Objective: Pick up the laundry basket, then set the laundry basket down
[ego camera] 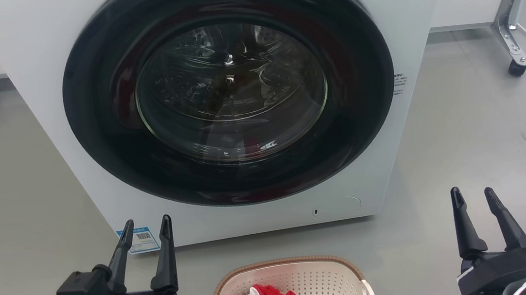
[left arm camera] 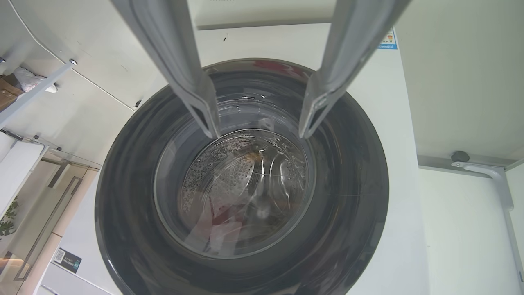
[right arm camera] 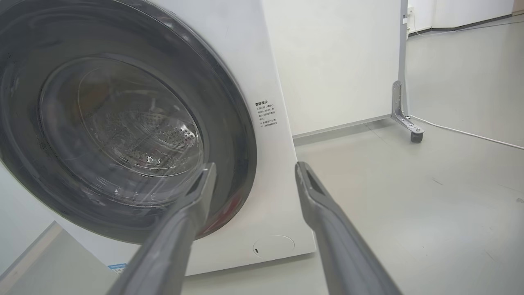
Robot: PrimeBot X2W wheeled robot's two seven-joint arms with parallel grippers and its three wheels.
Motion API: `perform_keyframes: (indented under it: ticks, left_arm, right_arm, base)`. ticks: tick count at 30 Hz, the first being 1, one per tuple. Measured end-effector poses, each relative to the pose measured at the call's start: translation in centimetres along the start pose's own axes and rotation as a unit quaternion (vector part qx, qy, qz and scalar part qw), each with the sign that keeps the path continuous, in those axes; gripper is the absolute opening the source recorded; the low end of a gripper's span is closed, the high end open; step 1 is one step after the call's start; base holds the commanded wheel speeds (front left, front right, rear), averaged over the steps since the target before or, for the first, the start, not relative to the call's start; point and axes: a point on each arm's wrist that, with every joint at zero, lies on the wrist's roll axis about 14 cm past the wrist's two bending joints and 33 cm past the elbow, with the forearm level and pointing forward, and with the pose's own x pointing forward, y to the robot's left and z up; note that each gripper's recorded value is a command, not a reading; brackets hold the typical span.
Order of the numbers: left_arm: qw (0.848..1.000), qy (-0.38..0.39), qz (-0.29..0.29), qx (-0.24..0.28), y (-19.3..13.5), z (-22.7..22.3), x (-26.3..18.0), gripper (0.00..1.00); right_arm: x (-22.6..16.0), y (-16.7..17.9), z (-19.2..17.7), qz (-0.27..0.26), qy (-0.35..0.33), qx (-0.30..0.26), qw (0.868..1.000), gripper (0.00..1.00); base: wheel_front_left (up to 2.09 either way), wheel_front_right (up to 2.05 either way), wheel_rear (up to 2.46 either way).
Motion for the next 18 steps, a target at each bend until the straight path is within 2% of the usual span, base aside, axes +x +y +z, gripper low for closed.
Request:
perform_keyframes:
  ticks: [18]
  left_arm:
    - [0.997, -0.002, 0.008, 0.074, 0.0, -0.3, -0.3, 1.00]
  right_arm:
    - [-0.3, 1.1, -0.1, 0.019, -0.022, -0.093, 0.995, 1.00]
  base:
    - [0.00, 0.00, 0.00]
